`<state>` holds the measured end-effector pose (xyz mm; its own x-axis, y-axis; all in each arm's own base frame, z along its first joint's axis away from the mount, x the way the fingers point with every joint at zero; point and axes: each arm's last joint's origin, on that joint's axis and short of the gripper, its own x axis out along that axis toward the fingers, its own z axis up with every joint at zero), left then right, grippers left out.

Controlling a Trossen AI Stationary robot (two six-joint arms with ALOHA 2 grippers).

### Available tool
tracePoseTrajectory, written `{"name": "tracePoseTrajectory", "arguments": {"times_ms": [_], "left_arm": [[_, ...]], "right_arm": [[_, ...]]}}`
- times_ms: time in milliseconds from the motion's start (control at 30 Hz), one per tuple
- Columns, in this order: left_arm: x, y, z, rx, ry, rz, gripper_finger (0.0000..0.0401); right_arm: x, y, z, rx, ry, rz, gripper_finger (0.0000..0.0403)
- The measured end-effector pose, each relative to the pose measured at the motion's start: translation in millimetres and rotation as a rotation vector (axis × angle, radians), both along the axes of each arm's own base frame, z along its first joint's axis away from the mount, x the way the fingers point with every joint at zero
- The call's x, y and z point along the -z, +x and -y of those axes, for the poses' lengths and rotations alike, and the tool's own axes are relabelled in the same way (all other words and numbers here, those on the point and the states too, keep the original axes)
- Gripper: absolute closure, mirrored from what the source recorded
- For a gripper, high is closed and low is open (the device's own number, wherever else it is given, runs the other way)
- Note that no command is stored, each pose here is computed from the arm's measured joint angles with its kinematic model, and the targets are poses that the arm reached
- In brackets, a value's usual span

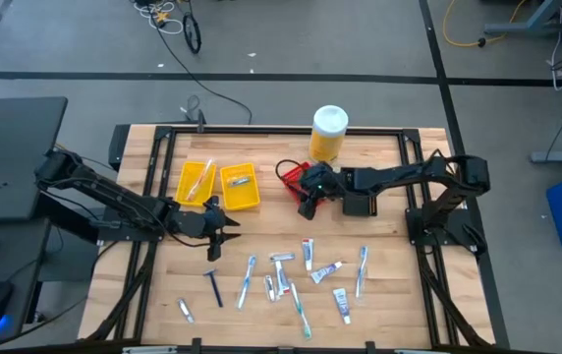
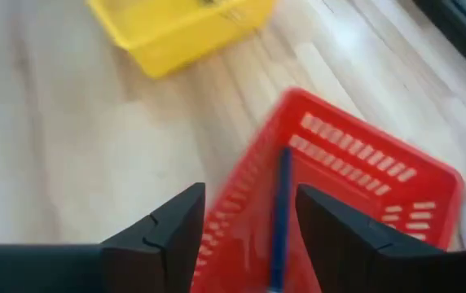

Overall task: Pick & Place Travel size toiletries
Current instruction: Put the white toothpaste into the black bin

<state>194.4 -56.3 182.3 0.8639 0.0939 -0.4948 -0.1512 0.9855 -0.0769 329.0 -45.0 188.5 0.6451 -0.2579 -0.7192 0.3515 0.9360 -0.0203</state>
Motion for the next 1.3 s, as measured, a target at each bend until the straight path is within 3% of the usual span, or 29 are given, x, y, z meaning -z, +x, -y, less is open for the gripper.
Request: {"name": "tracePoseTrajectory", "arguments": {"times_ms": [167, 433, 567, 900, 1300], "left_arm": [[0, 0, 0, -0.011, -0.020, 0.002, 0.0248], [0, 0, -1, -0.049, -0.022, 0.011, 0.0248], [0, 0, -1, -0.065, -0.012, 0.014, 0.0248], [-1, 0, -1, -0.064, -0.012, 0.021, 0.0248], [-1, 0, -2, -0.074, 0.022, 0.024, 0.0248]], "right_arm": [[-10, 0, -25, -0.116, 0.069, 0.043, 0.0205], [-6, -3, -79, -0.188, 0.440, 0.013, 0.0211], [-3, -10, -107, -0.203, 0.449, -0.044, 0.0190], [9, -20, -132, 0.143, 0.563, -0.097, 0.0118], [41, -16, -141, 0.321, 0.655, -0.177, 0.0134]]}}
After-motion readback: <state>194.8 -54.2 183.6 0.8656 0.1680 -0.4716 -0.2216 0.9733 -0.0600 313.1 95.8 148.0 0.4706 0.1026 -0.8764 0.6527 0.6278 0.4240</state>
